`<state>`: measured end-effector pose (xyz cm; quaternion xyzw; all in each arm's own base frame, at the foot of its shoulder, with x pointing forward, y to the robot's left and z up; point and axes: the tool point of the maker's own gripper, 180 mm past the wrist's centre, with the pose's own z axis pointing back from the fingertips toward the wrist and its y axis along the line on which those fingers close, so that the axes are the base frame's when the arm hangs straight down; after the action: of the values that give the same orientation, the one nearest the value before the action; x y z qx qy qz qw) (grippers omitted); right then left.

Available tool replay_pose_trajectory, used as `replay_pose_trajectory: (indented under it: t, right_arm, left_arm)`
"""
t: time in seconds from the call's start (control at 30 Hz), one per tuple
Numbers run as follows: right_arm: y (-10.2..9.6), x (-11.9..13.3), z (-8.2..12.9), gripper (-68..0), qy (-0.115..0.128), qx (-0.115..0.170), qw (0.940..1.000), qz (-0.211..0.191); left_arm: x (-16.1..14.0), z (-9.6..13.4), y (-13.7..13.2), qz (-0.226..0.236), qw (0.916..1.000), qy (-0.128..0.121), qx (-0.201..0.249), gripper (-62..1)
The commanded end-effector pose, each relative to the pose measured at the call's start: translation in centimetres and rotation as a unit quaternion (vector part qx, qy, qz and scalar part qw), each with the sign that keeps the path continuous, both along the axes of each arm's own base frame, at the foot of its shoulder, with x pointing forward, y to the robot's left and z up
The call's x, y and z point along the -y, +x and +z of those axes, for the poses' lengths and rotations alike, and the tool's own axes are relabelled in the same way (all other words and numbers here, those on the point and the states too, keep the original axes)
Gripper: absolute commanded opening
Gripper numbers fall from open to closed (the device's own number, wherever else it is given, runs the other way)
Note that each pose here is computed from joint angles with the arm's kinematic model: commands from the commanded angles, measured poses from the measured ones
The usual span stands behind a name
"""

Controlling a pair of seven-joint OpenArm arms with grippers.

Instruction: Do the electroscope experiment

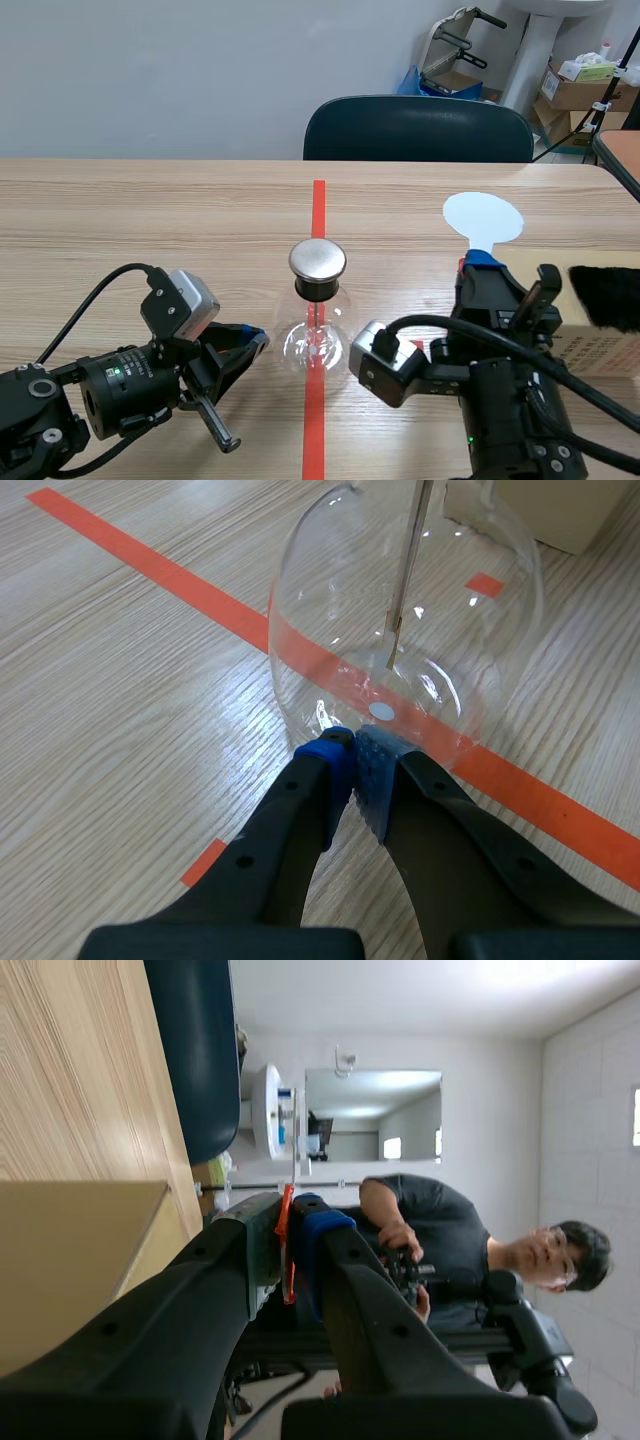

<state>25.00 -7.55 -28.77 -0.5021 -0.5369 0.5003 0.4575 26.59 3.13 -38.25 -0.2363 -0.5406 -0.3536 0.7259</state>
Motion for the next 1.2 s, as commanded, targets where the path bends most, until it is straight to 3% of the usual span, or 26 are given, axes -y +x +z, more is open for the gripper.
replay_pose_trajectory:
  t: [0.0, 0.2, 0.4, 0.6, 0.8, 1.17]
  right_arm:
    - [0.5, -0.3, 1.0, -65.8, 0.0, 0.017, 0.9997, 0.015]
    - [-0.2, -3.6, 0.9, -65.8, -0.009, 0.017, 0.9942, 0.106]
    - [-1.5, -6.7, 0.8, -65.8, -0.019, 0.016, 0.9796, 0.199]
    - [-2.6, -8.6, 0.7, -65.8, -0.025, 0.016, 0.9656, 0.258]
    - [-3.2, -9.4, 0.6, -65.8, -0.027, 0.016, 0.9578, 0.286]
    - [-3.2, -9.5, 0.6, -65.8, -0.027, 0.016, 0.9572, 0.288]
  left_arm:
    - [0.3, 0.9, 0.4, 0.001, 0.9998, -0.012, 0.012, -57.5]
    - [0.3, 0.9, 0.4, 0.001, 0.9998, -0.012, 0.012, -57.5]
    - [0.3, 0.9, 0.4, 0.001, 0.9998, -0.012, 0.012, -57.5]
    - [0.3, 0.9, 0.4, 0.001, 0.9998, -0.012, 0.012, -57.5]
    - [0.3, 0.9, 0.4, 0.001, 0.9998, -0.012, 0.012, -57.5]
    - [0.3, 0.9, 0.4, 0.001, 0.9998, -0.012, 0.012, -57.5]
